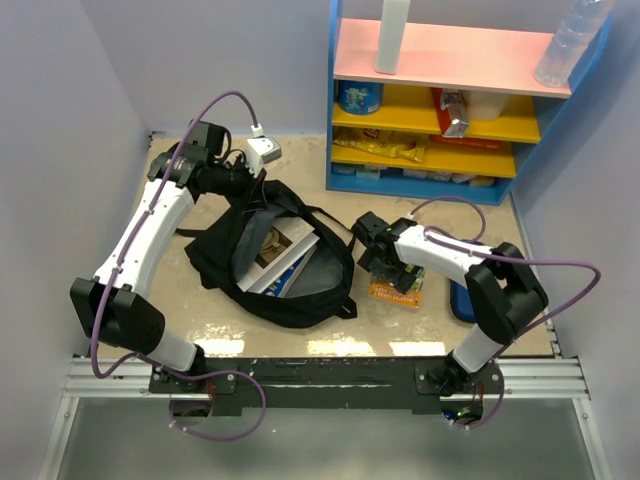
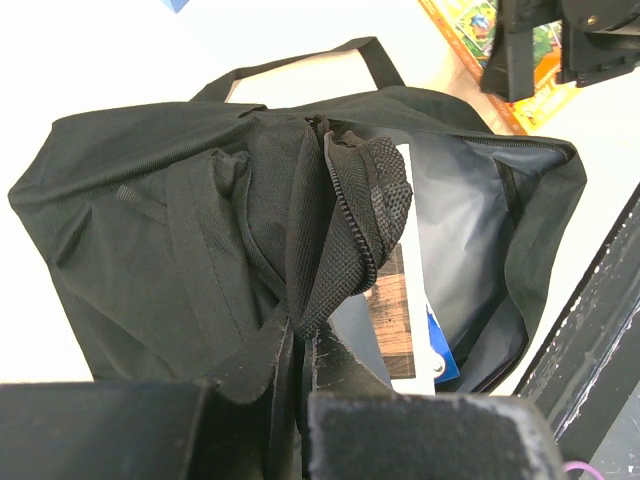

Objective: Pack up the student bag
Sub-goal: Pick up the book from the center of the board.

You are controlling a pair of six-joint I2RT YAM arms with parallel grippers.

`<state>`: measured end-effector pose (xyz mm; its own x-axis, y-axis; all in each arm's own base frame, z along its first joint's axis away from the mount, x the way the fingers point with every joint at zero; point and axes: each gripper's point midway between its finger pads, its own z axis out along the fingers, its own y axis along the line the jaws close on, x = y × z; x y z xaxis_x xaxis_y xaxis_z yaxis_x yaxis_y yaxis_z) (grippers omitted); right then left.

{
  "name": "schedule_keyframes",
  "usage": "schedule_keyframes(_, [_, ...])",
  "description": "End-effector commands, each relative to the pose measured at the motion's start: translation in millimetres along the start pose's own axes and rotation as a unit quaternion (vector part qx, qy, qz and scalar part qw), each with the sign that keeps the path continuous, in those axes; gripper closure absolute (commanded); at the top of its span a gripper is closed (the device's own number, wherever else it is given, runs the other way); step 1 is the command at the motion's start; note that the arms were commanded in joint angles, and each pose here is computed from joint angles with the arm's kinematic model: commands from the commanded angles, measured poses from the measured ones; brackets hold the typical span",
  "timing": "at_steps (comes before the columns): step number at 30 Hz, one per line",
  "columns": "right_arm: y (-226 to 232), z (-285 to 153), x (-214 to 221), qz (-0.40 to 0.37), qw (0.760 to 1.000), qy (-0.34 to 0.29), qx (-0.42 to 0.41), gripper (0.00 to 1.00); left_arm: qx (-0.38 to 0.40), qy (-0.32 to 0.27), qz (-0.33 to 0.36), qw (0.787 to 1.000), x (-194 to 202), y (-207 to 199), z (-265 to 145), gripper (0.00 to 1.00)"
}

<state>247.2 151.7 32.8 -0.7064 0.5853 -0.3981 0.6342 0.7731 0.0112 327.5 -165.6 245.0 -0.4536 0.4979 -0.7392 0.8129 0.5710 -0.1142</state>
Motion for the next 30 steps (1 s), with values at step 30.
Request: schedule_keyframes(30, [-41,44,-34,0.078,0.997,-0.004,-0.015,0.01,-0.007,-0.038,0.009,0.999,-32,1,-20,1.00])
